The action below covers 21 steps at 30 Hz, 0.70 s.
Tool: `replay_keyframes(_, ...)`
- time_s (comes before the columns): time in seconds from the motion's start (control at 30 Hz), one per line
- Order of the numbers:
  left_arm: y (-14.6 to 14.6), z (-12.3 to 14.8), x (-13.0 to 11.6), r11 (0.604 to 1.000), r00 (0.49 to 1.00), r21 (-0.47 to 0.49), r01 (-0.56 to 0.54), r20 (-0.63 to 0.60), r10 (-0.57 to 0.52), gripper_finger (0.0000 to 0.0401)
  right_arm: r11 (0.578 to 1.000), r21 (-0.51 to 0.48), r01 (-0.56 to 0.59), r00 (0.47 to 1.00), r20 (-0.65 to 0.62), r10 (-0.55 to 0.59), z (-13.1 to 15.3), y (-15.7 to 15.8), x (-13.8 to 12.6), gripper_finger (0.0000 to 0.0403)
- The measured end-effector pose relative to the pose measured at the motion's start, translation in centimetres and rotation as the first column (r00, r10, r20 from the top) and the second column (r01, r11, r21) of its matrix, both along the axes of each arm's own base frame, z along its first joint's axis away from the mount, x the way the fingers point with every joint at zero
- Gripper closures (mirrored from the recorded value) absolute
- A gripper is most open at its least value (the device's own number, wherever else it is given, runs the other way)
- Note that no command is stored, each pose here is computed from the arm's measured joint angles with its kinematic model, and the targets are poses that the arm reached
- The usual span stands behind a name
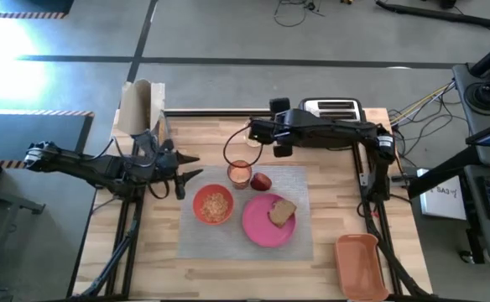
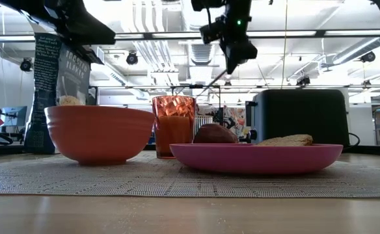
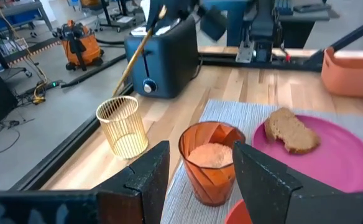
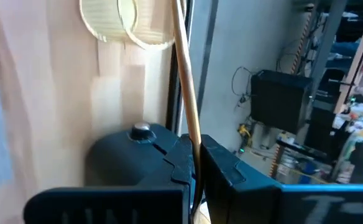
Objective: Arrange a breakfast setting
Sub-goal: Put the yellow spoon from the orange cup on the gray placemat
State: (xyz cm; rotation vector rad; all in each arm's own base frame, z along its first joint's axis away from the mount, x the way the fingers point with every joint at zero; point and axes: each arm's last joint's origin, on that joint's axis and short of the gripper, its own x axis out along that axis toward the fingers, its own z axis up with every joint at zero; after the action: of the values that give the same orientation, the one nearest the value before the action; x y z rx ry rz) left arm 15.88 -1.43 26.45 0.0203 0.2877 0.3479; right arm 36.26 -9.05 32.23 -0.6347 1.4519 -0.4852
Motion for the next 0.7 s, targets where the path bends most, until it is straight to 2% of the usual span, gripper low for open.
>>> replay_keyframes(0.2,-0.3,-0.7,1.1,0.999,0.998,0.023,0.032,-0.048,-0.031,0.0241,0.996,0.073,-0.049,0.994,0.097,0.041,0.5,2.6,0.5,0.0394)
replay_keyframes(0.37,-0.5,-0.6,2.0,0.979,0.99,0.159,0.13,-0.073,-0.12,0.0241,0.985,0.076,-0.158,0.975,0.167,0.143,0.7,4.7,1.7,0.0394)
replay_keyframes(0.5,-0.6,-0.3,2.3,0.962,0.989,0.231,0.146,-0.059,-0.136,0.0241,0.965,0.09,-0.246,0.945,0.243,0.218,1.0,6.0,2.6,0.0394)
replay_keyframes(0.7,-0.6,-0.4,2.6,0.957,0.988,0.249,0.151,-0.07,-0.137,0.0241,0.922,0.108,-0.372,0.877,0.367,0.311,1.6,7.5,3.9,0.0394)
